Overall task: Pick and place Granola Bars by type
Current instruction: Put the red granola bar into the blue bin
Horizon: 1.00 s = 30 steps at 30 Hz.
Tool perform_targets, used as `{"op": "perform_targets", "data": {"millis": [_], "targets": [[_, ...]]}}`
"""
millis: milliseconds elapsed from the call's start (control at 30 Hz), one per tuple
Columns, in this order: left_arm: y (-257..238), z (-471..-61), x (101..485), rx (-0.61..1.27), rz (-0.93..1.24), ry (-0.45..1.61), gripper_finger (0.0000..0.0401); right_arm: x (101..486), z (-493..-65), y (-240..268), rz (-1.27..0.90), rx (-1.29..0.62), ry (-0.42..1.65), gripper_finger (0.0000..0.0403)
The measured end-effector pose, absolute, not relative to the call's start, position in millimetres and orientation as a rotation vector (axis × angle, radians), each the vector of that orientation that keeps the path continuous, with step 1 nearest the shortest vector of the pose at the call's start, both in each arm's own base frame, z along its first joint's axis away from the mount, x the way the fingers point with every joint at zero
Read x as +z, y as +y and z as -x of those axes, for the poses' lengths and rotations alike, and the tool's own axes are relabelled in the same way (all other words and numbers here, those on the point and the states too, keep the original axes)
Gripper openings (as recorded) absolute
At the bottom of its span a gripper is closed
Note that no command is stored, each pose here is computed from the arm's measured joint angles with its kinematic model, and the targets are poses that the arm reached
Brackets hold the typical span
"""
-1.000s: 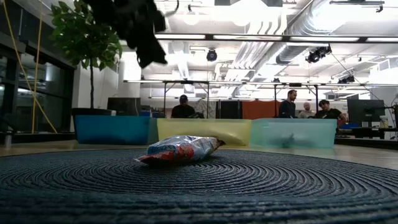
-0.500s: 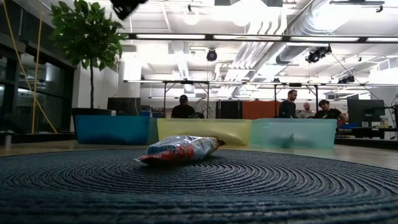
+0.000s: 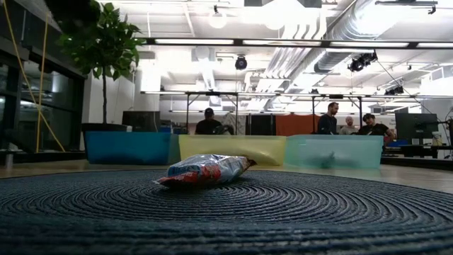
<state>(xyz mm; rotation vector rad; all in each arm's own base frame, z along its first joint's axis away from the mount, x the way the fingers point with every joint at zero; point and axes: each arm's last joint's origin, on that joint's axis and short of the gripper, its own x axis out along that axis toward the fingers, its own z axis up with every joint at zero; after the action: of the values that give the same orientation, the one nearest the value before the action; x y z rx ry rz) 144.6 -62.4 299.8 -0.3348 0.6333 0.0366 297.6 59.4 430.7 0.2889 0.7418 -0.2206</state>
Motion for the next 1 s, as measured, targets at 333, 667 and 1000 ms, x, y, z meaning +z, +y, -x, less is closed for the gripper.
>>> {"op": "perform_targets", "data": {"millis": [333,667,1000], "targets": [[-61,-113,299,0.048,0.363,0.531,0.0131,392,-351,98,0.116,0.031,0.757,0.0220],[-58,-111,300,0.092,0.359,0.504,0.0131,342,-394,92,0.310,0.237,0.867,0.0220],[-59,-111,300,0.092,0.359,0.505,0.0131,293,-413,99,0.596,0.535,0.969,0.0220]]}}
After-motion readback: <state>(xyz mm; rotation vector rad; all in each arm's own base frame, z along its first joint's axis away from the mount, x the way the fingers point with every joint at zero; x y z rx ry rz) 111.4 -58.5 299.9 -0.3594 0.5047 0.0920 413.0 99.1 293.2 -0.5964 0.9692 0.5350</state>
